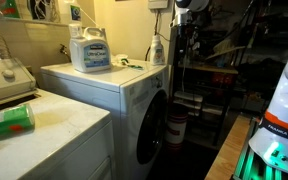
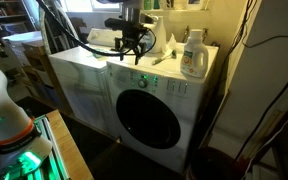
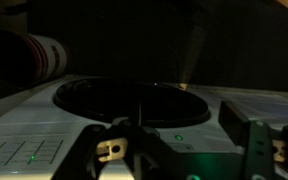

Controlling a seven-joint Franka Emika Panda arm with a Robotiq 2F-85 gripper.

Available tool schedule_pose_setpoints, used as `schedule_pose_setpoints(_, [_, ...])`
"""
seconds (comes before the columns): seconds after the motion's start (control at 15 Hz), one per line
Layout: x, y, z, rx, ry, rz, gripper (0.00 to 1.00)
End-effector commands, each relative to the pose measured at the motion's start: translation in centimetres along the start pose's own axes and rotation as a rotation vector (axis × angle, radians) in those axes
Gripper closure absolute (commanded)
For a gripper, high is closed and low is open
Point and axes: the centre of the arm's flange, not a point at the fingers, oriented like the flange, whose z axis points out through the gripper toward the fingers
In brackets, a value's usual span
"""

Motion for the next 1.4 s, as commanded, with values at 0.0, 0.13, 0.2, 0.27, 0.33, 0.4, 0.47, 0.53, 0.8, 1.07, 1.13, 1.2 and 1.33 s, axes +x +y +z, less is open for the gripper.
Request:
schedule_pose_setpoints(0.0, [1.7,0.3,5.2,0.071,0.013,-0.023,0.51])
schedule_pose_setpoints(0.13, [2.6,0.6,7.8,0.107,0.031,-0.014,0.66])
schedule_pose_setpoints(0.2, [3.1,0.9,8.7,0.116,0.047,-0.004,0.73])
schedule_pose_setpoints(0.27, [3.6,1.4,9.4,0.117,0.064,0.013,0.80])
schedule_pose_setpoints(0.33, [4.2,1.8,10.1,0.120,0.081,0.021,0.89])
schedule_pose_setpoints(0.4, [4.9,2.2,10.6,0.118,0.088,0.026,0.95])
schedule_pose_setpoints(0.47, [5.2,2.6,11.0,0.120,0.111,0.029,1.00])
schedule_pose_setpoints(0.53, [5.6,3.0,11.3,0.101,0.095,0.041,1.00])
schedule_pose_setpoints(0.8, [5.4,2.2,11.2,0.095,0.075,0.036,0.99])
schedule_pose_setpoints(1.07, [6.1,2.9,11.4,0.086,0.066,0.080,1.00])
schedule_pose_setpoints(1.13, [6.4,3.2,11.6,0.088,0.078,0.094,1.00])
schedule_pose_setpoints(1.2, [6.8,3.7,12.1,0.059,0.085,0.136,1.00])
schedule_pose_setpoints(1.33, [7.5,4.2,12.5,0.040,0.116,0.172,1.00])
